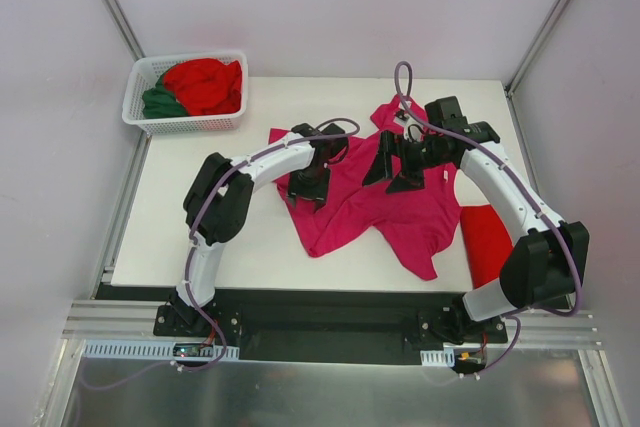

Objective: Fold and stack the t-shirts

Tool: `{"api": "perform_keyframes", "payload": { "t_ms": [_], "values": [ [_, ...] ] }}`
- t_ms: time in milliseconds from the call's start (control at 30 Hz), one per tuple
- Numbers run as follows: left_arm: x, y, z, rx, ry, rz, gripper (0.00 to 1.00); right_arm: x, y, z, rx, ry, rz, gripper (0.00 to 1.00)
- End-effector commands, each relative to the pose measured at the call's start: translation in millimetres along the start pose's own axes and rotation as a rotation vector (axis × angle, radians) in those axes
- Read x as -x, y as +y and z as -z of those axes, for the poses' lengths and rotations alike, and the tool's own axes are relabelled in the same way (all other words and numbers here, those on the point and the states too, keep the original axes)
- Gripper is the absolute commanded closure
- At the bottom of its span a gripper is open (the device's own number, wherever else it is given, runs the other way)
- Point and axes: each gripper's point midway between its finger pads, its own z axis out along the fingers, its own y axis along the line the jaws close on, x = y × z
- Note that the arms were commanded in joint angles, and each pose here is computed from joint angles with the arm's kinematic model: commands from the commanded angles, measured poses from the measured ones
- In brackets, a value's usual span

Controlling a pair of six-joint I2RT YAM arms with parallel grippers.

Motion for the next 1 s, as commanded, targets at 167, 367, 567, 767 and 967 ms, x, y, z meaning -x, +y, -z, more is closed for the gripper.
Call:
{"api": "perform_keyframes", "payload": {
  "t_ms": [167, 367, 567, 767, 967],
  "values": [
    [9, 5, -2, 0.043, -0.058, -0.03, 0.69, -2, 7, 0, 0.03, 0.008, 0.028, 0.04],
    [4, 8, -8, 0.055, -0.036, -0.047, 0.9, -3, 7, -1, 0.03, 0.011, 0.027, 0.04],
    [-1, 11, -6, 0.054, -0.032, -0.037, 0.5, -3, 7, -2, 0.033, 0.018, 0.024, 0.04],
    [-2, 12, -8, 0.058, -0.027, -0.044, 0.6, -3, 8, -5, 0.039, 0.028, 0.023, 0.04],
    [-1, 10, -7, 0.052, -0.027, -0.052, 1.0, -4, 5, -6, 0.035, 0.034, 0.043, 0.04]
  ]
}}
